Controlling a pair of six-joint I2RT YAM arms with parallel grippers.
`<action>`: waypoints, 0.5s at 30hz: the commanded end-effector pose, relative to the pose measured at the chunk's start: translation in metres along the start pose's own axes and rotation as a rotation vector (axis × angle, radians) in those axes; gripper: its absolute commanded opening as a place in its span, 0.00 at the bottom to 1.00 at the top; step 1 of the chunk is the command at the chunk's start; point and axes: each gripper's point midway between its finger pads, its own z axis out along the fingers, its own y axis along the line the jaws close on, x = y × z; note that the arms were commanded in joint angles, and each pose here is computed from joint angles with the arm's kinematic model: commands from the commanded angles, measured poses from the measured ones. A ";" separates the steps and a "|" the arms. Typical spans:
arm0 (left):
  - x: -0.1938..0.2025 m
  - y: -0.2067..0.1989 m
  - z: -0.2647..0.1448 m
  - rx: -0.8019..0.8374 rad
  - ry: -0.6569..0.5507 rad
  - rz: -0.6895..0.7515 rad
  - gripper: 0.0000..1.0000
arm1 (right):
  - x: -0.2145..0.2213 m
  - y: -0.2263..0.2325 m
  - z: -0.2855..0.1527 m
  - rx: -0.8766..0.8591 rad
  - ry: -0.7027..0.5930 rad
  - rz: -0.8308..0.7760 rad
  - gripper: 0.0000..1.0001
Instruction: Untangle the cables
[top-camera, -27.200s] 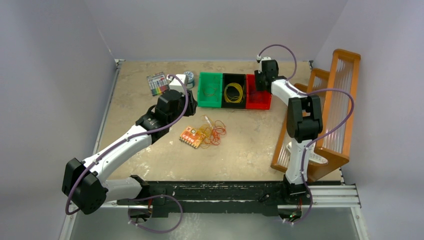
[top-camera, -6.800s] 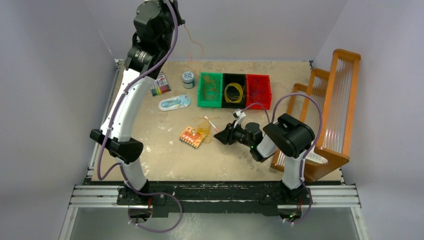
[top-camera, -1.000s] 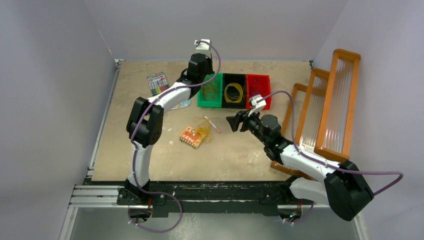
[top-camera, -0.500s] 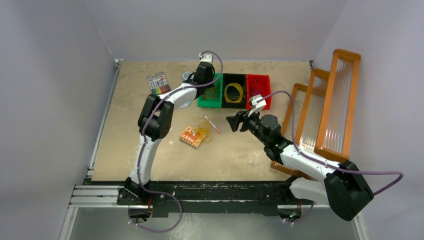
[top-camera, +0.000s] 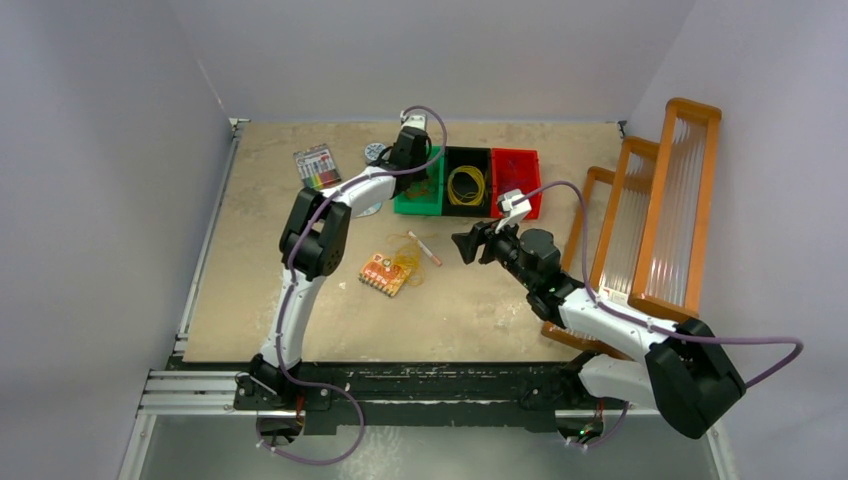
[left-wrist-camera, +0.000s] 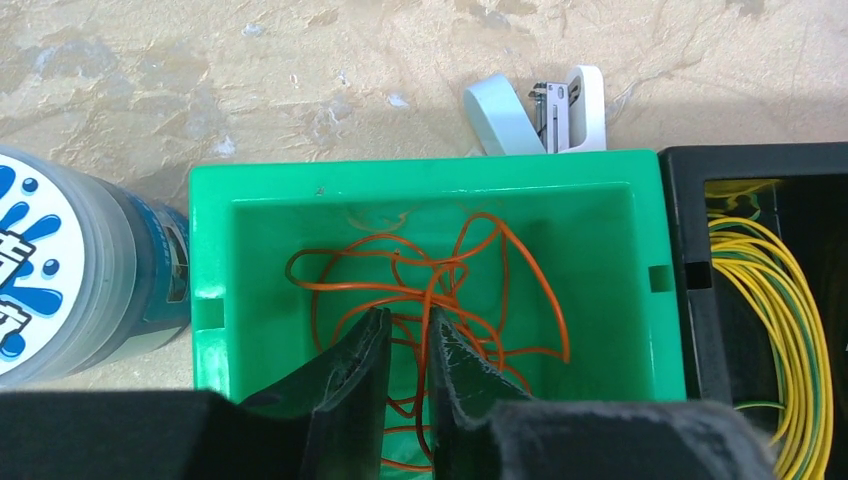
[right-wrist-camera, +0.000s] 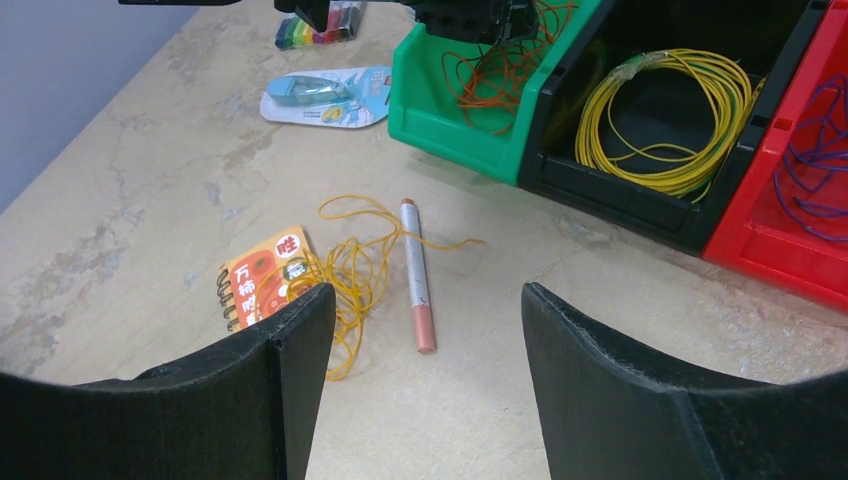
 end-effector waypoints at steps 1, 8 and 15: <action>-0.066 -0.008 -0.032 0.029 -0.119 -0.042 0.22 | -0.029 0.010 0.004 -0.032 -0.084 0.006 0.71; -0.099 -0.021 -0.061 0.095 -0.177 -0.048 0.40 | -0.030 0.010 0.005 -0.033 -0.084 0.003 0.70; -0.129 -0.018 -0.095 0.101 -0.242 -0.064 0.48 | -0.035 0.010 0.004 -0.028 -0.094 -0.008 0.70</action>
